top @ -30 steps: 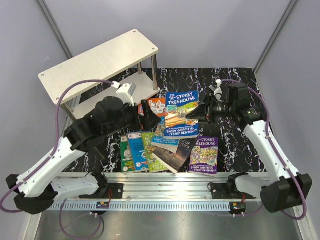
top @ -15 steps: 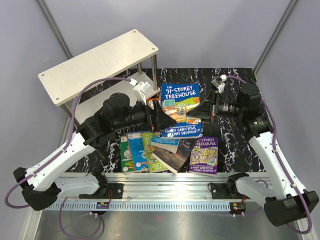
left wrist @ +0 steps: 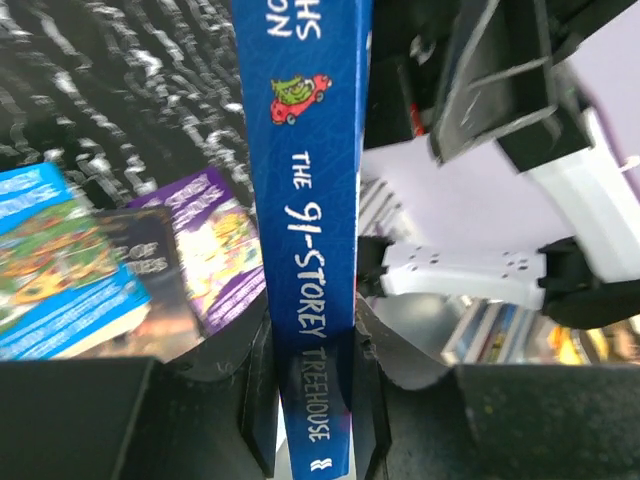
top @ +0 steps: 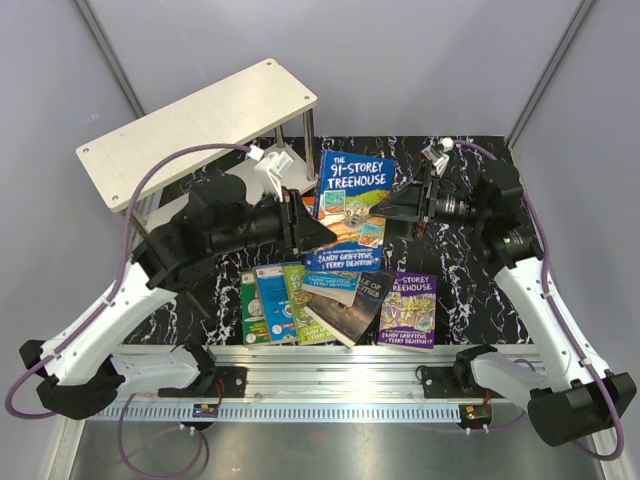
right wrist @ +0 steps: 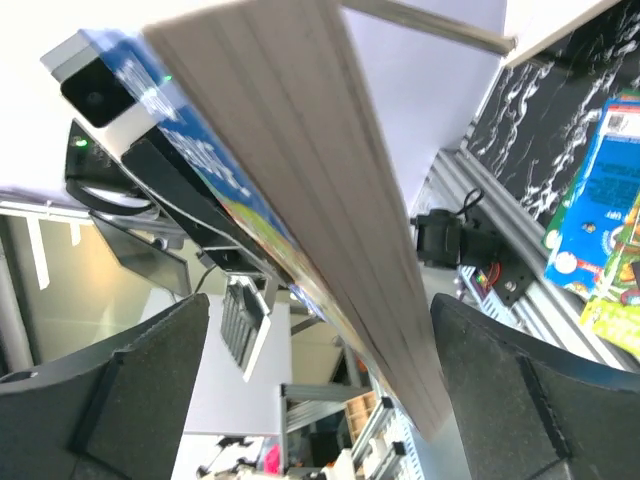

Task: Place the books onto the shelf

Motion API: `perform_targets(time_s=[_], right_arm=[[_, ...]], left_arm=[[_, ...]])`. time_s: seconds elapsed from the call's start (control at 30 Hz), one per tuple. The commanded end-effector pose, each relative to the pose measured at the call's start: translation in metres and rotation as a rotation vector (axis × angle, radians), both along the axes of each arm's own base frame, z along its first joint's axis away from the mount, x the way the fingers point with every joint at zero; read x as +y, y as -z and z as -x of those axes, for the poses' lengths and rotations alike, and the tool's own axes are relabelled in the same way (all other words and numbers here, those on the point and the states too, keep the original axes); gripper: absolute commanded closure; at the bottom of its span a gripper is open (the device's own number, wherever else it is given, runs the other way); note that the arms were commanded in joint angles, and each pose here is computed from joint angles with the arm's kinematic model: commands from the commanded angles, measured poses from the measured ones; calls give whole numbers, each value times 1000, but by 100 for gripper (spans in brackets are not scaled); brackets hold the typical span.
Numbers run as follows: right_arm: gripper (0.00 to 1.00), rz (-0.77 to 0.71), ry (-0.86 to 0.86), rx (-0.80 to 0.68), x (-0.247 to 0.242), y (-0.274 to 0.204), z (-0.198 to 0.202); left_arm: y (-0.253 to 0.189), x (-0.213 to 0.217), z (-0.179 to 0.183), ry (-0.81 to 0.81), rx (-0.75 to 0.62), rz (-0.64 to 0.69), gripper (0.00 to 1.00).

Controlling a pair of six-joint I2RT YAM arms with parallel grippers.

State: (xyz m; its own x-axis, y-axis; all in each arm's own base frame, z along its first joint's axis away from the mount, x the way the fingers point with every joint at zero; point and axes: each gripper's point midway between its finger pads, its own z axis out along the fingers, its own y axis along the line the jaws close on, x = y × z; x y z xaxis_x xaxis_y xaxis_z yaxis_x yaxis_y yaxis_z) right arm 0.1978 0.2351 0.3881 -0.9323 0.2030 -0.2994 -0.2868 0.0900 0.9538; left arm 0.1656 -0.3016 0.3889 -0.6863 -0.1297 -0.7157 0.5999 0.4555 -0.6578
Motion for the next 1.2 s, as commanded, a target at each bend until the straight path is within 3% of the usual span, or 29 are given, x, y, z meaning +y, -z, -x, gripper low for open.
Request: perform_targets(time_s=[0.0, 0.07, 0.2, 0.37, 0.5, 0.63, 0.67, 0.73, 0.83, 0.97, 1.17], right_arm=[[0, 20, 18, -97, -3, -34, 8], [0, 77, 47, -156, -5, -31, 5], [0, 155, 98, -91, -10, -5, -1], [0, 146, 102, -36, -11, 12, 7], [0, 120, 71, 6, -10, 21, 16], [0, 128, 72, 18, -13, 29, 24], [0, 132, 70, 33, -13, 34, 25], [0, 128, 57, 38, -14, 36, 31], [0, 131, 44, 47, -15, 42, 36], [0, 148, 36, 54, -16, 50, 41], [0, 164, 17, 45, -18, 59, 47]], left_arm=[[-46, 42, -13, -137, -152, -71, 100], [-57, 67, -35, -248, -174, -97, 100], [-95, 123, -62, -429, -231, -113, 100], [-145, 177, -83, -614, -329, -132, 100], [-152, 211, -102, -741, -317, -149, 100], [-126, 251, -132, -819, -175, -119, 100], [-129, 258, -139, -828, -175, -75, 100], [-108, 281, -153, -842, -32, 57, 100], [-113, 298, -165, -819, 3, 181, 100], [-94, 310, -179, -796, 143, 169, 100], [-70, 335, -168, -887, 221, 83, 100]])
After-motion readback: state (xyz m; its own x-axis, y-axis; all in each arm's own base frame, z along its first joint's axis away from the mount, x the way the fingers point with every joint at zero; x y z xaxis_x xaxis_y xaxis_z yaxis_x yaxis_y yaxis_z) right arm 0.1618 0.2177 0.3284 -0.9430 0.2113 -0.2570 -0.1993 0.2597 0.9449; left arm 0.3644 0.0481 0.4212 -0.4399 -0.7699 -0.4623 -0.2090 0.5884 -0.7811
